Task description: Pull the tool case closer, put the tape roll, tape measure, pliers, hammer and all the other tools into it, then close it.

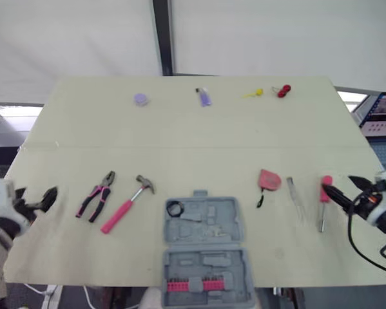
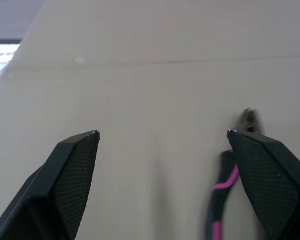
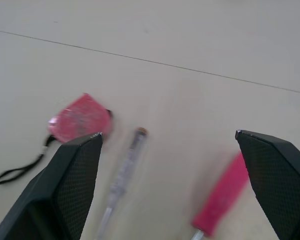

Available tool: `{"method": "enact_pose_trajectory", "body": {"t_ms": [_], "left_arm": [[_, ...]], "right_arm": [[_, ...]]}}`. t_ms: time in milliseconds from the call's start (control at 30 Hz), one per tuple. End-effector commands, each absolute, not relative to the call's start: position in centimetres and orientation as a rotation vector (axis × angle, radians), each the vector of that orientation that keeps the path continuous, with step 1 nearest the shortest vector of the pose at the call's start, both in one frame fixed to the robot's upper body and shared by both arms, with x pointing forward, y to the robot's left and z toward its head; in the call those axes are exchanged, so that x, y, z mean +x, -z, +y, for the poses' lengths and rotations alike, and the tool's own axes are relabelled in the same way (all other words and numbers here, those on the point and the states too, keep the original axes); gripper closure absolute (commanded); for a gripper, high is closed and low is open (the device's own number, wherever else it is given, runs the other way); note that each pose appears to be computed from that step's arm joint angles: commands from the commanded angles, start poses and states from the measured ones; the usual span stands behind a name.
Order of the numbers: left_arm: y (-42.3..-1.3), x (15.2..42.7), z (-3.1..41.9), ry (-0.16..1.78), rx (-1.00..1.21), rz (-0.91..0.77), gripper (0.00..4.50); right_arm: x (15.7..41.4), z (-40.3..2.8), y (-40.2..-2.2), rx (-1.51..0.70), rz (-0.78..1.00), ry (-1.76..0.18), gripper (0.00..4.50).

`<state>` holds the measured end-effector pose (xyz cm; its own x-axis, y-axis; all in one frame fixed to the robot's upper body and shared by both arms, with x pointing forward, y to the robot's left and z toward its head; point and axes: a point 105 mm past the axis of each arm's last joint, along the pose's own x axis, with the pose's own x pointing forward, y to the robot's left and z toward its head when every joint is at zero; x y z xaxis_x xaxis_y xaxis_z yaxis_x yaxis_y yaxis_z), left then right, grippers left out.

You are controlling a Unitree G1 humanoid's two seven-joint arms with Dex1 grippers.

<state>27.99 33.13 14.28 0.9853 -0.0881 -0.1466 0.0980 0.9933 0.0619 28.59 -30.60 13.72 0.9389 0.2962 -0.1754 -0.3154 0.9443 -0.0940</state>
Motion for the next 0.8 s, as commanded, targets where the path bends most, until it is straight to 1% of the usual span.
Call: {"method": "enact_pose_trajectory", "body": {"t_ms": [33,100,167,233,300,400,500,600,667,733,800], "left_arm": [[-16.5,29.1,25.5,0.448,0.093,0.092,0.13],[-16.8,29.3,21.9,0.625,0.127,0.079,0.13],[-16.6,28.8,18.2,0.839,0.178,0.101,0.13],[-16.3,28.2,16.1,0.985,0.231,0.115,0.13],[-16.1,28.1,14.4,1.102,0.257,0.114,0.13],[-15.5,28.0,12.4,1.234,0.296,0.098,0.13],[-15.1,27.7,10.4,1.347,0.342,0.066,0.13],[-14.5,27.8,9.3,1.394,0.38,0.06,0.13],[-14.3,27.9,9.0,1.402,0.384,0.056,0.0],[-14.3,27.9,8.9,1.403,0.384,0.051,0.0],[-14.2,27.8,8.8,1.404,0.387,0.048,0.0]], "right_arm": [[28.4,-26.3,-14.8,-0.077,0.175,-0.345,0.0],[28.0,-24.5,-14.3,-0.054,0.217,-0.348,0.0],[27.4,-23.2,-13.3,-0.106,0.28,-0.335,0.0],[27.0,-22.8,-12.9,-0.099,0.308,-0.302,0.0],[26.3,-21.6,-11.9,-0.068,0.355,-0.324,0.0],[26.0,-20.4,-10.4,-0.048,0.413,-0.306,0.0],[26.8,-20.3,-8.9,-0.046,0.443,-0.228,0.0],[27.5,-20.3,-7.8,-0.062,0.465,-0.18,0.0],[27.8,-20.1,-7.2,-0.073,0.467,-0.18,0.53],[28.0,-20.1,-7.0,-0.081,0.462,-0.173,1.25],[28.2,-19.9,-6.8,-0.08,0.456,-0.176,1.25]]}}
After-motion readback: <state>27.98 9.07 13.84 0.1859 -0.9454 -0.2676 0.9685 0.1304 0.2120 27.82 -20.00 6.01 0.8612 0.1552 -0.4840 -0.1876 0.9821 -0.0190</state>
